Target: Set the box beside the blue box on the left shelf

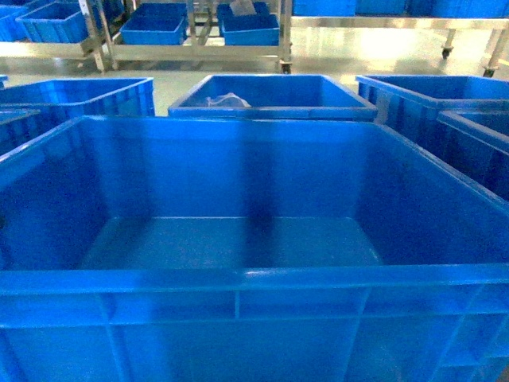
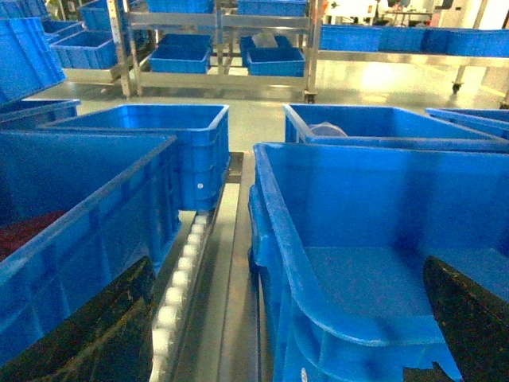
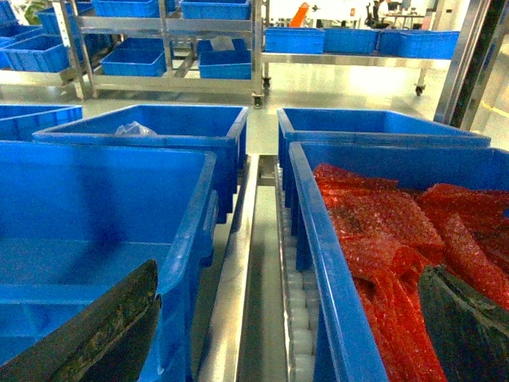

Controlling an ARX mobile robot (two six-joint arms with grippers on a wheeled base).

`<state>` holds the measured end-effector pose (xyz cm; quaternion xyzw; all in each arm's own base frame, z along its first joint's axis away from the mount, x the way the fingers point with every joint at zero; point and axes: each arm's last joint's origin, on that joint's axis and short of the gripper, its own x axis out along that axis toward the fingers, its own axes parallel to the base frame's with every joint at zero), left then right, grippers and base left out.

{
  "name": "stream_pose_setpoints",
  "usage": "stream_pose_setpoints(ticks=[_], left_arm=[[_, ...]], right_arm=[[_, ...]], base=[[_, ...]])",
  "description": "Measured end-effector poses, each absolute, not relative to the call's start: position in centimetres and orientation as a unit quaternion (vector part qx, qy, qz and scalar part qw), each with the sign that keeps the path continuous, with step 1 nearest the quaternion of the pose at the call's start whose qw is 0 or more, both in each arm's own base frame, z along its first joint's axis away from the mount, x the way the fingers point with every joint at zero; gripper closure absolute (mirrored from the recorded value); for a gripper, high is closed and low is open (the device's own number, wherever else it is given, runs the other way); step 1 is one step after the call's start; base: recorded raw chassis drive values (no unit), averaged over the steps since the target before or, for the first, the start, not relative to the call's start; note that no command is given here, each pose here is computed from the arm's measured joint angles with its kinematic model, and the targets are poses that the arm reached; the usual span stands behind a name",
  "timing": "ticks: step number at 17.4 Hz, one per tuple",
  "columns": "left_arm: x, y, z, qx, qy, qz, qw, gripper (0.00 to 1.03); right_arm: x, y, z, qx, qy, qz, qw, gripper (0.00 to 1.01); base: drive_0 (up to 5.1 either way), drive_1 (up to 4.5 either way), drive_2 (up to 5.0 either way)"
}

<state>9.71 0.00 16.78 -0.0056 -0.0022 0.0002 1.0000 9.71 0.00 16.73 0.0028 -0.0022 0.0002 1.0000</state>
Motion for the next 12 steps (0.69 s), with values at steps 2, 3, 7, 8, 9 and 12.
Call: stream_pose_setpoints(ticks=[2,3,7,8,9,12], left_arm=[[9.71,0.0,16.78,-0.006,-0.002,0.0,1.0,0.05],[9.71,0.0,16.78,-0.006,-0.002,0.0,1.0,0.05],[9.71,0.0,16.78,-0.006,-0.002,0.0,1.0,0.05],[9.71,0.0,16.78,-0.006,-0.002,0.0,1.0,0.05],[9.71,0.0,16.78,-0.006,-0.002,0.0,1.0,0.05],[9.71,0.0,16.79,-0.005,-0.002,0.0,1.0,0.05]], right_arm=[[9.71,0.0,16.73,0.003,-0.002,0.0,1.0,0.03],[9.71,0.0,16.73,0.003,-0.002,0.0,1.0,0.03],[9.71,0.0,16.73,0.003,-0.002,0.0,1.0,0.03],[9.71,0.0,16.73,0.003,-0.002,0.0,1.0,0.03],[9.71,0.0,16.73,0.003,-0.002,0.0,1.0,0.03],[9.71,0.0,16.73,0.003,-0.002,0.0,1.0,0.03]], base=[[0.0,0.0,0.0],[0.0,0.0,0.0],[0.0,0.0,0.0],[0.0,0.0,0.0],[0.0,0.0,0.0],[0.0,0.0,0.0]])
